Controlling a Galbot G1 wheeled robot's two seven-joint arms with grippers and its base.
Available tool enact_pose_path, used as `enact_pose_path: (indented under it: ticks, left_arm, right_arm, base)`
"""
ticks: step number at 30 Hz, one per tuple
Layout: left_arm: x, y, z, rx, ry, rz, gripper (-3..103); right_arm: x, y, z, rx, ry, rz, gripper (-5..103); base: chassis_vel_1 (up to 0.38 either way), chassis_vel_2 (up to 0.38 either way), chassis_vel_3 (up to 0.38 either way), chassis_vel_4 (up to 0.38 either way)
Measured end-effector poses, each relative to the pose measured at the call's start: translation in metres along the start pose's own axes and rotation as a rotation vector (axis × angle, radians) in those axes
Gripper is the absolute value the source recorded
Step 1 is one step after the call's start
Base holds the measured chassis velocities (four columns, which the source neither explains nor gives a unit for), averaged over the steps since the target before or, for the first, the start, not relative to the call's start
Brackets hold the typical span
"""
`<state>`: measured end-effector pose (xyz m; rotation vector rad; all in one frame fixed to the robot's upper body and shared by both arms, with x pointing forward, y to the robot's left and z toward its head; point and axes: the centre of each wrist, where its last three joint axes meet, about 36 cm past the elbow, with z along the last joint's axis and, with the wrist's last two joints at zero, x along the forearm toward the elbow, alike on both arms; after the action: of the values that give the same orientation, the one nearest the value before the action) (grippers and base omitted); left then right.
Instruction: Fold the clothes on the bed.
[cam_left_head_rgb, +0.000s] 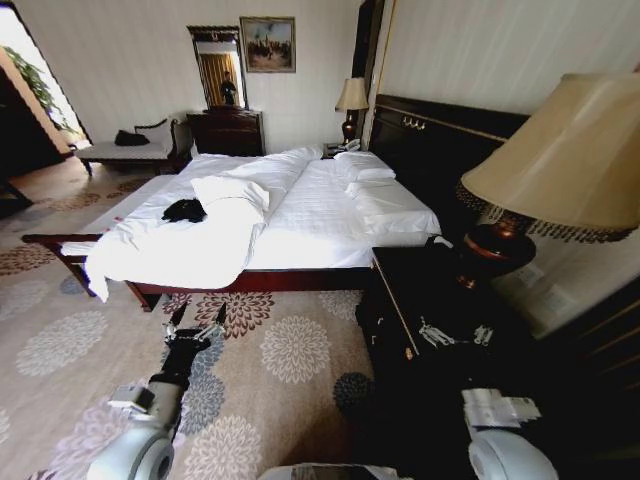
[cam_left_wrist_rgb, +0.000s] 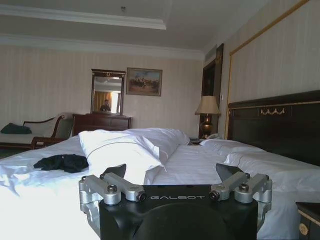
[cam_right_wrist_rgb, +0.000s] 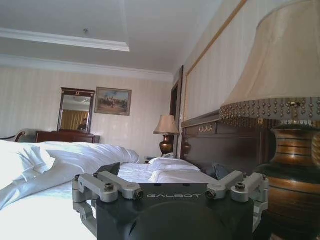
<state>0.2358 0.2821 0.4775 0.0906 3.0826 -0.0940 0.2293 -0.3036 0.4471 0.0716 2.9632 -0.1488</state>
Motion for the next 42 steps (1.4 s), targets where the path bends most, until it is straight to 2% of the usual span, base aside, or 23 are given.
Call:
enact_pose_path:
  ticks: [12, 21, 42]
  left_arm:
    - [0.005, -0.002, 0.009, -0.02, 0.013, -0.023, 100]
    - [0.001, -0.002, 0.011, -0.034, 0.007, -0.015, 100]
    - [-0.007, 0.003, 0.014, -0.034, 0.001, -0.014, 100]
  right_arm:
    - [0.014, -0.014, 0.0, 0.105, -0.031, -0.054, 100]
    - [0.015, -0.012, 0.007, 0.116, -0.043, -0.114, 100]
    - [0.012, -0.011, 0.017, 0.105, -0.026, -0.127, 100]
  base:
    - [0.0, 0.0, 0.0, 0.0]
    - [0.0, 0.0, 0.0, 0.0]
    - [-0.004, 0.003, 0.005, -0.004]
